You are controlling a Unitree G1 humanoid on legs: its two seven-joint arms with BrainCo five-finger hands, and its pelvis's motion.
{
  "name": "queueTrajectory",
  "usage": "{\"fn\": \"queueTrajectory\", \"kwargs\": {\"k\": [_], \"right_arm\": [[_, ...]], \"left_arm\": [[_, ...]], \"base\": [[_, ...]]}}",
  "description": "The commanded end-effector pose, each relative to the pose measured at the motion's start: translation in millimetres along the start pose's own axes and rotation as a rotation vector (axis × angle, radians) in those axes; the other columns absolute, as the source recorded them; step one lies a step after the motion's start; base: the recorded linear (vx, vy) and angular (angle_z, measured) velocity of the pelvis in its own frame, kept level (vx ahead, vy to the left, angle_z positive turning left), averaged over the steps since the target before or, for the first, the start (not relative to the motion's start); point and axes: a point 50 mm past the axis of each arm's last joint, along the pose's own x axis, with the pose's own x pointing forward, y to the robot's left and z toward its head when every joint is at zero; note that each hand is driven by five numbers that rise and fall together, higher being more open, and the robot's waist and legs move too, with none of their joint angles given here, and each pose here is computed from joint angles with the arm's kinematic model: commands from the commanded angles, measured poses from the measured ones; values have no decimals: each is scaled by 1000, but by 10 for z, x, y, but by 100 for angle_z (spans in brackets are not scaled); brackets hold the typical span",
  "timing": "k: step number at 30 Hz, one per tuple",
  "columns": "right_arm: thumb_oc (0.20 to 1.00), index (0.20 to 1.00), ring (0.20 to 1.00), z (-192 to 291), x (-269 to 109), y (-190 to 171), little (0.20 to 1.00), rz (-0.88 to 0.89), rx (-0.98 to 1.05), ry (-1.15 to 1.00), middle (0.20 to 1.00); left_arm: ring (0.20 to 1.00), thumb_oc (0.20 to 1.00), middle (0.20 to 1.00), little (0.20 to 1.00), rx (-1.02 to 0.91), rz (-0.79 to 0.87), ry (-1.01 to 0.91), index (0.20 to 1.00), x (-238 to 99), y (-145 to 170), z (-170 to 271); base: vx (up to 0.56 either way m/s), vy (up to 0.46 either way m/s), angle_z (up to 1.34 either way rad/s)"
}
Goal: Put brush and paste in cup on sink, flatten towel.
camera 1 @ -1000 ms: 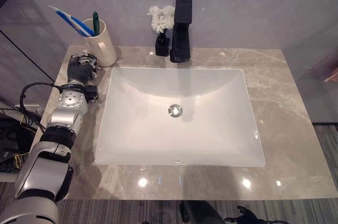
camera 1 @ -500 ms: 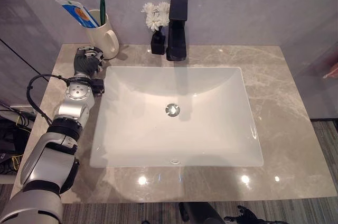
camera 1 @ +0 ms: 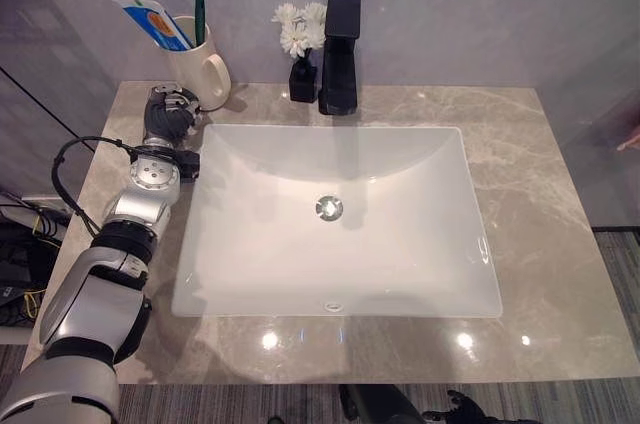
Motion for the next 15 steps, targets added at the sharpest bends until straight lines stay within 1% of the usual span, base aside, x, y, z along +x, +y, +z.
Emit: {"fn": "queueTrajectory", "kwargs": {"k": [1,4,12,15], "right_arm": [[1000,1000,1000,85,8,-135,1000,-40,24,-45,1000],[1000,1000,1000,76,5,-150,1000,-40,18,-45,1000],[1000,1000,1000,135,12,-174,1000,-43,13,-68,1000],[1000,1000,1000,123,10,-176,1000,-48,18,-65,1000]], "left_arm": [[200,200,200,200,-8,4,-115,200,179,27,453],[200,200,200,200,18,-24,-127,200,172,-10,465],[200,200,200,200,4,-85,-192,200,150,-138,589],[200,200,200,200,-13,-125,-221,200,124,-262,640]], "base": [[0,0,0],[0,0,0],[-21,-2,2],[-24,-5,0]]}}
